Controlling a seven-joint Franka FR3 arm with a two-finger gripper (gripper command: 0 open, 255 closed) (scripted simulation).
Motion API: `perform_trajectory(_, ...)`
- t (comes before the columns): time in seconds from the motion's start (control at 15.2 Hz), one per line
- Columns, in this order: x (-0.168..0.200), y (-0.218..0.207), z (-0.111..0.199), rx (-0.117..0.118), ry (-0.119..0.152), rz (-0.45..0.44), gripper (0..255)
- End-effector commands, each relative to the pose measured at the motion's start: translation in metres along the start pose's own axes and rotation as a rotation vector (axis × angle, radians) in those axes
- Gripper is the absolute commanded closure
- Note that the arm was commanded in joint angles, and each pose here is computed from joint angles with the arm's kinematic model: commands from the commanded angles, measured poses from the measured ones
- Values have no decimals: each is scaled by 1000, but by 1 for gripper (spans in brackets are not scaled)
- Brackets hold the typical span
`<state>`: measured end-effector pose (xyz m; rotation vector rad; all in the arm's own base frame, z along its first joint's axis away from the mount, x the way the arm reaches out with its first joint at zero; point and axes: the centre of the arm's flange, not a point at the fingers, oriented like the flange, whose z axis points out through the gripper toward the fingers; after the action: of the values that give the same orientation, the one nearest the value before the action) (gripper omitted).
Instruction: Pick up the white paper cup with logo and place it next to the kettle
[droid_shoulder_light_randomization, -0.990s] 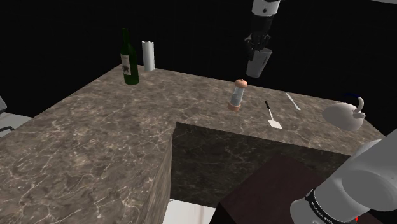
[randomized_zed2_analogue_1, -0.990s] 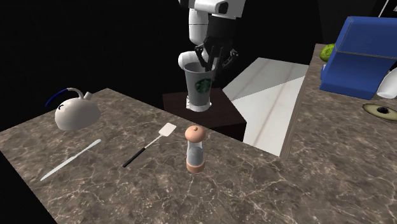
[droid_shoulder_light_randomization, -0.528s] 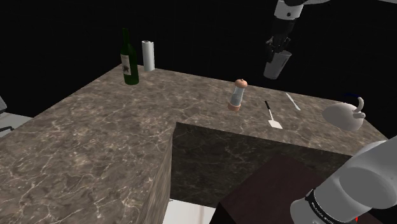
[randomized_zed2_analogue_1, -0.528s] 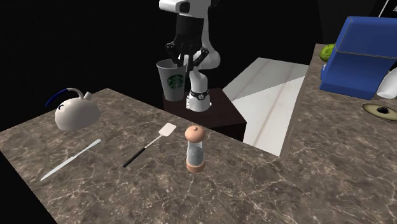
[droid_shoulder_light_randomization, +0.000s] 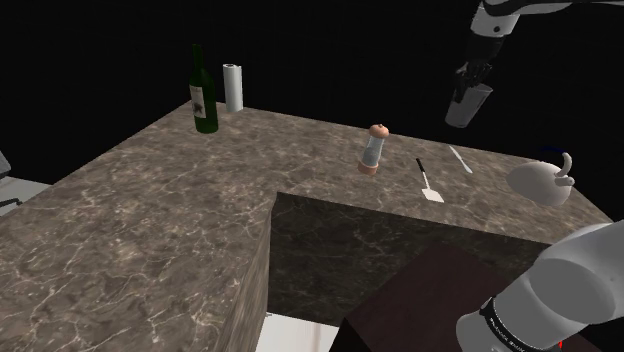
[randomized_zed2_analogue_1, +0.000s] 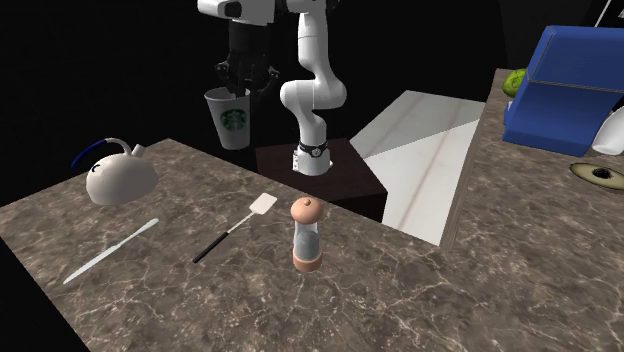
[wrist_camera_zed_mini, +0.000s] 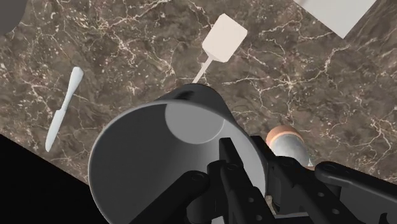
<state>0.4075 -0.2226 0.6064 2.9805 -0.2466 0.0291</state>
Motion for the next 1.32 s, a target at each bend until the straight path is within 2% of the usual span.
perform_trajectory(0.0, -11, 26, 3, 0, 0, -1, 255)
perform_trajectory(1.25, -116, 249, 33, 0, 0, -1, 255)
